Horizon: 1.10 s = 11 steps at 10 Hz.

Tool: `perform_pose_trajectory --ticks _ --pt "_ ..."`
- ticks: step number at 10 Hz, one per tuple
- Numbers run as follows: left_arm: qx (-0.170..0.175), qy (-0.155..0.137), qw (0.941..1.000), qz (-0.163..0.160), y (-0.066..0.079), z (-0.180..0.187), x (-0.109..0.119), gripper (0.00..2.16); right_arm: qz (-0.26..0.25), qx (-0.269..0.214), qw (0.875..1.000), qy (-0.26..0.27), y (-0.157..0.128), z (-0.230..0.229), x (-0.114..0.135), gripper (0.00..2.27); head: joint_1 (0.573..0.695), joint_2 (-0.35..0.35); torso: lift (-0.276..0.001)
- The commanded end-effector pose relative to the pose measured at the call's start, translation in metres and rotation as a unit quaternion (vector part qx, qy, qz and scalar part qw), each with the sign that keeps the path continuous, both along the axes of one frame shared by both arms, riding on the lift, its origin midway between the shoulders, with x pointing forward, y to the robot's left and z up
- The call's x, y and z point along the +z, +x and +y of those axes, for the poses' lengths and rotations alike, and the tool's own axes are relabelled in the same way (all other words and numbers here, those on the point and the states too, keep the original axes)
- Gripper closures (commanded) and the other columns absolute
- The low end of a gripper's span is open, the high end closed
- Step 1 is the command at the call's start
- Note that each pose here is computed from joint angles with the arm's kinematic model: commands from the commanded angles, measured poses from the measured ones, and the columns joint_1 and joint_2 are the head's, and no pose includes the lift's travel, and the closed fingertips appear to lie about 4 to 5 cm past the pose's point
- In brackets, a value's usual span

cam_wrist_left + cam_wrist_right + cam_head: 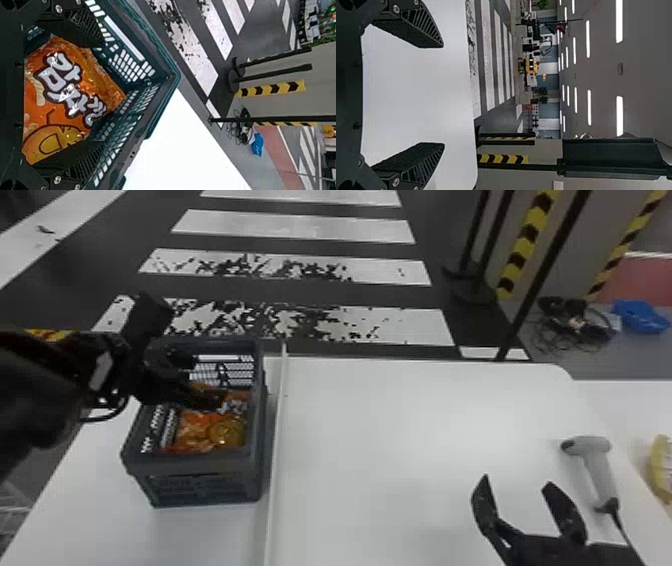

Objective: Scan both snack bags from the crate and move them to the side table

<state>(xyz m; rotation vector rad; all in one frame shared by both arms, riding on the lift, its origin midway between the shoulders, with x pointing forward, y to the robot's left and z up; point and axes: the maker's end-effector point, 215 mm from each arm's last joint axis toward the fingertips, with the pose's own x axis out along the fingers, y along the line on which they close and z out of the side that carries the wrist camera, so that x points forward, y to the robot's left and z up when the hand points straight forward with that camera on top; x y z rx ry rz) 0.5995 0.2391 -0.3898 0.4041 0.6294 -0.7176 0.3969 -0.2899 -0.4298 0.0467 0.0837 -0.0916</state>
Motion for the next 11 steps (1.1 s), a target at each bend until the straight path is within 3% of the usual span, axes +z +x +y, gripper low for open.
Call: perform_pose_trajectory --ticks 1,4,5,11 --pt "-0.013 0.016 0.9996 0.02 -0.003 -0.007 -0.014 0.14 0.002 0.001 1.0 0.0 0.0 0.001 -0.001 0.12 0.695 -0.056 -0.099" --pt "-0.032 0.047 0.9959 0.07 -0.021 -0.01 -0.038 0.14 0.005 0.002 1.0 0.003 0.001 -0.001 -0.003 0.12 0.695 -0.07 -0.099" --pt "-0.035 0.065 0.9942 0.077 -0.022 -0.007 -0.045 0.14 0.004 0.002 1.0 0.003 0.002 -0.001 -0.003 0.12 0.695 -0.072 -0.099" --pt "-0.054 0.111 0.985 0.121 -0.039 0.001 -0.077 0.14 0.011 0.003 1.0 0.005 0.006 0.0 -0.008 0.12 0.695 -0.065 -0.099"
